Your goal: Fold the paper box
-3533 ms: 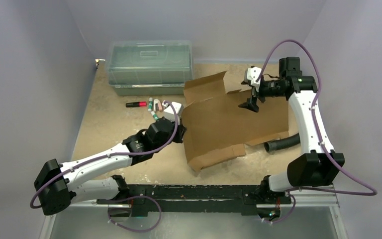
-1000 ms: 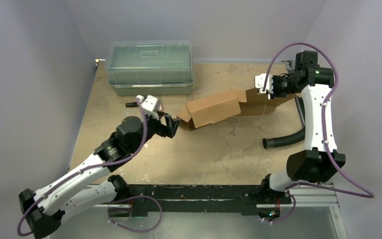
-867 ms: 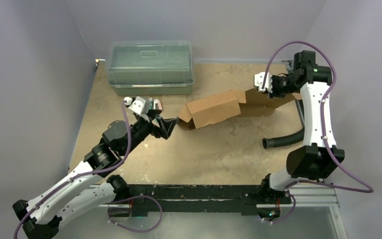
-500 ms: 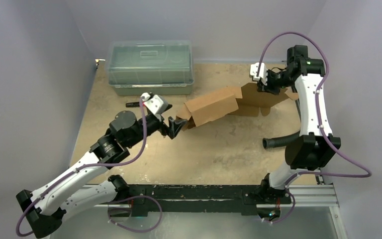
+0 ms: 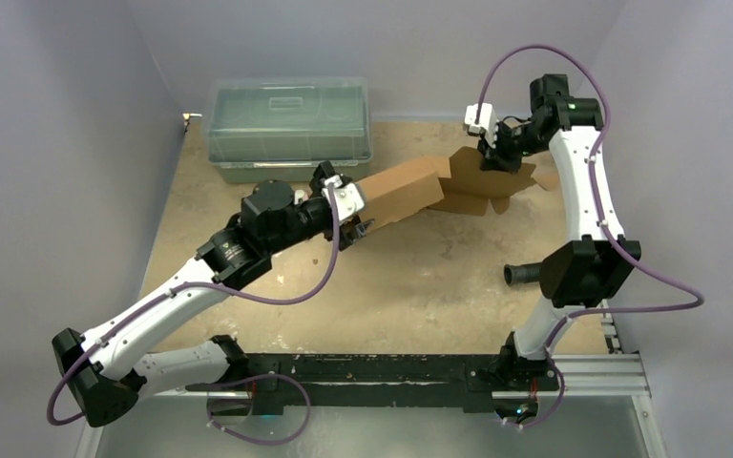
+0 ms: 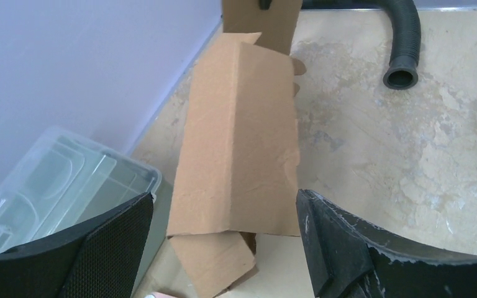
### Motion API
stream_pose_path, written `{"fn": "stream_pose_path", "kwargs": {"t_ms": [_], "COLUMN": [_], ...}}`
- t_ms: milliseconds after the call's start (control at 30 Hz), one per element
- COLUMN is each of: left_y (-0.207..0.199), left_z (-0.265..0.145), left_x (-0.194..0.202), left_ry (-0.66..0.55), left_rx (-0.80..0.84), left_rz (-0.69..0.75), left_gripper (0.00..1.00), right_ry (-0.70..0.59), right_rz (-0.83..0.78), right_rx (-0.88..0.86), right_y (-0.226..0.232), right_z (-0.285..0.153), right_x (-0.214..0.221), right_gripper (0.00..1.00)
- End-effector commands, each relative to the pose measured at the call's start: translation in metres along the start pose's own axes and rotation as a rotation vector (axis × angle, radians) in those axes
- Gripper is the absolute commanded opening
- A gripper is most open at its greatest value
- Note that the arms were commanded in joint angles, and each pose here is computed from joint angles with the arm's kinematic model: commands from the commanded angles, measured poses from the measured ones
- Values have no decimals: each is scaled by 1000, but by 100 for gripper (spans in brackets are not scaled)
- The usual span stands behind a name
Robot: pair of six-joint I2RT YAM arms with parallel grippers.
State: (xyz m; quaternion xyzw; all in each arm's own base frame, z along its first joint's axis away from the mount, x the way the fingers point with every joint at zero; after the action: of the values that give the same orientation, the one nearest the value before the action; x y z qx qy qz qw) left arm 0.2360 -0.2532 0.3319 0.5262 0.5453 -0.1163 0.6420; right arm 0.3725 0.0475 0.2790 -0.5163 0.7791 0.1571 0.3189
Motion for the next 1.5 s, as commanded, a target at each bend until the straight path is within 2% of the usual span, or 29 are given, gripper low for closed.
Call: {"fn": "stream_pose_path", "kwargs": {"t_ms": [0, 133, 333, 467, 700, 833, 1000, 1133, 1333, 1467], "left_y": [0, -18, -27, -28, -25, -20, -7, -2, 0, 4], "left_z": [-4, -4, -3, 10, 34, 41, 48, 53, 54, 48], "left_x": [-20, -15, -6, 5, 26, 38, 47, 51, 50, 44], "left_ry": [-80, -42, 10, 108, 233, 304, 374, 402, 415, 408], "left_rx": [54, 30, -122, -188, -262, -341, -430, -473, -486, -497], "left_rz": [135, 289, 520, 669, 865, 925, 939, 940, 922, 867], "left_gripper": [84, 85, 88, 88, 88, 87, 77, 58, 41, 20], "right_ry": [-3, -2, 5, 12, 17, 18, 15, 18, 18, 12], "right_rz": [45, 63, 76, 82, 82, 79, 78, 77, 75, 75], "right_rx": [-21, -25, -37, -42, -45, -45, -49, -50, -48, -51], "right_y": [5, 3, 4, 5, 7, 7, 9, 11, 13, 15], "right_z": [5, 8, 13, 15, 15, 15, 15, 14, 12, 11], "right_x": [-12, -13, -12, -10, -9, -9, -9, -8, -8, -9], "right_gripper": [0, 0, 0, 0, 0, 0, 0, 0, 0, 0]}}
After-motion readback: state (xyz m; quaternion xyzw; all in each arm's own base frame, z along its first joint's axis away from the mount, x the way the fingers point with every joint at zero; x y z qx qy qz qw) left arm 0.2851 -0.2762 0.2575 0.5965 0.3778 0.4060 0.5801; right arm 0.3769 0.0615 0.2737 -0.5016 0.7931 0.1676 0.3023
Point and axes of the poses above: each gripper's point midway between its finger pads, its own z axis out along the fingers, its own y axis along the line the jaws close on, x = y × z, the point moved 3 cm from there along -z, back along the fingers, and after that the axes turned 13 degrees about z, right-handed, at the moved point
